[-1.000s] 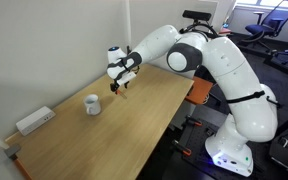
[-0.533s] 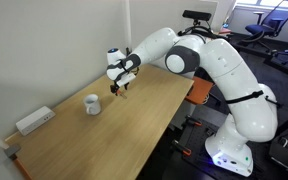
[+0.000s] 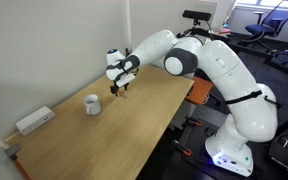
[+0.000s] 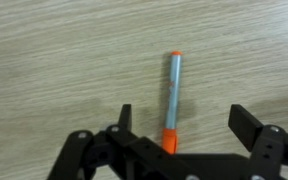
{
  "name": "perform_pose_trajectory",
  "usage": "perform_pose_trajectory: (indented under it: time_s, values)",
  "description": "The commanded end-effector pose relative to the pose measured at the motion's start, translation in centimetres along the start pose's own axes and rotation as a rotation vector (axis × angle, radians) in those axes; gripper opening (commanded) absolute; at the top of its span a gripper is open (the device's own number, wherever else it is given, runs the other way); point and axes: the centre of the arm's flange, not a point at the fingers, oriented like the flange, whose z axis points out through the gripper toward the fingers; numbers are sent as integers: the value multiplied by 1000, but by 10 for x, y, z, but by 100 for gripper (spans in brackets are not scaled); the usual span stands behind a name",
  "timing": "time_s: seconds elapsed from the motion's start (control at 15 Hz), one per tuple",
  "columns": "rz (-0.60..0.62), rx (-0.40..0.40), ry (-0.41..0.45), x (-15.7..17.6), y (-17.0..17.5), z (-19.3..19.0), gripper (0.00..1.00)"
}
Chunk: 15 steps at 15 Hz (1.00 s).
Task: Put the marker in the white cup
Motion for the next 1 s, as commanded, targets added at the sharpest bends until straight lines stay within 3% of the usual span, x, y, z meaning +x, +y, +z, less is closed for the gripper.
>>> perform_pose_trajectory:
  time_s: [0.0,0.27,0.33,0.4,0.93]
  values:
    - [-12,14,-30,11,1,1,100]
    - [-7,17,-41,12,1,8,100]
    - [-6,17,-44,12,2,10,83]
    - [-5,17,-46,11,2,12,73]
    - [1,20,-47,12,2,12,12]
